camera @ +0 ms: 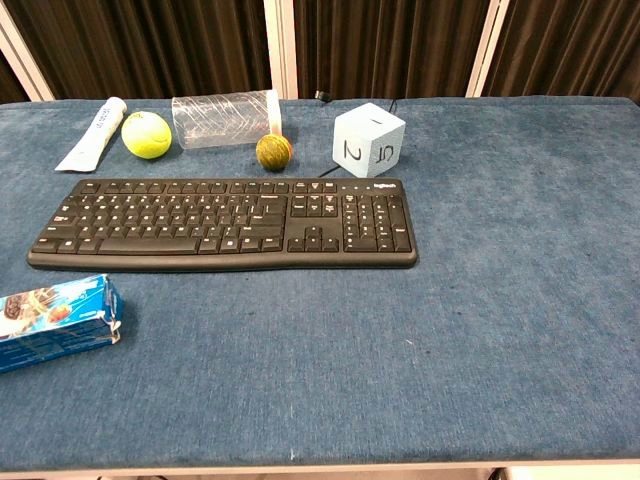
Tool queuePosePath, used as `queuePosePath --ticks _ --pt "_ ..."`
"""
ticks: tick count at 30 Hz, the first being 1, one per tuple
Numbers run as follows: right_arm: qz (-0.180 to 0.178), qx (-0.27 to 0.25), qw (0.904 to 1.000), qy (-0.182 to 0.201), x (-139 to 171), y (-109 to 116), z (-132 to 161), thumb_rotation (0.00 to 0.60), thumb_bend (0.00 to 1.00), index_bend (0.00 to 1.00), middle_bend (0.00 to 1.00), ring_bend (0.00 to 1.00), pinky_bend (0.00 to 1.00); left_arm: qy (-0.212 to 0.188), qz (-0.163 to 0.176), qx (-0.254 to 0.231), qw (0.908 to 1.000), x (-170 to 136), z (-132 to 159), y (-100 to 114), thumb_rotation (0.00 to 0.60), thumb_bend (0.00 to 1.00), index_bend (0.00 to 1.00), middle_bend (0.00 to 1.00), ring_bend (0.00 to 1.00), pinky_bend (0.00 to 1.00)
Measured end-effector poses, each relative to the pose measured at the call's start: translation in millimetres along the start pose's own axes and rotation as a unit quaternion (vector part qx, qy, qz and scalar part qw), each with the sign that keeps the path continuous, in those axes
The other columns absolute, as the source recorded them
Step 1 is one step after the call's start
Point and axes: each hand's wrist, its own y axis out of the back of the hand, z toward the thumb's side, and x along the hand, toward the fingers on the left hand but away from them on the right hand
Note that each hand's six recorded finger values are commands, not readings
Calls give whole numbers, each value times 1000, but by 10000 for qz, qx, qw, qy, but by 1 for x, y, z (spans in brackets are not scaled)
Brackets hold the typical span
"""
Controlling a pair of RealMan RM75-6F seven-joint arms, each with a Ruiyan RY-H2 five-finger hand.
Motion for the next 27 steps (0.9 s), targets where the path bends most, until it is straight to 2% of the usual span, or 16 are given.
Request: queuePosePath --ticks 5,8,11,12,13,16,19,21,23,27 --pt "16 31 10000 -18 -2 1 -1 600 82 0 0 0 0 -48 -44 37 10000 3 3 -1 600 141 116 129 87 29" --pt "1 49 10000 -29 -2 2 -2 600 83 0 0 0 0 -183 -64 46 9998 9 8 1 600 150 116 199 144 60" --pt "-27 59 10000 -4 -3 5 0 600 83 0 0 0 0 -374 -120 61 9992 18 16 2 600 203 148 392 349 333" --pt "-37 60 10000 9 -4 5 0 600 83 0 0 0 0 -458 -169 74 9988 23 19 2 600 243 175 481 452 451" --pt "-48 61 10000 25 -5 6 1 600 83 0 0 0 0 -524 -220 81 9984 27 23 2 600 276 186 529 506 508" --pt "-44 74 10000 45 -6 6 3 600 83 0 0 0 0 -771 -477 109 9958 42 35 -3 600 503 206 751 729 720" --pt "-17 86 10000 29 -7 6 4 600 83 0 0 0 0 -1008 -844 172 9912 58 48 -12 600 658 231 886 903 918" --pt "-11 92 10000 21 -7 6 4 600 83 0 0 0 0 -1114 -1161 200 9868 68 56 -20 600 728 237 934 961 980" --pt "-6 97 10000 6 -7 6 3 600 83 0 0 0 0 -1163 -1454 202 9823 77 62 -27 600 788 236 961 992 999" --pt "7 99 9999 -29 -7 5 2 600 83 0 0 0 0 -1229 -2031 244 9711 99 77 -41 600 818 237 974 1000 1000"
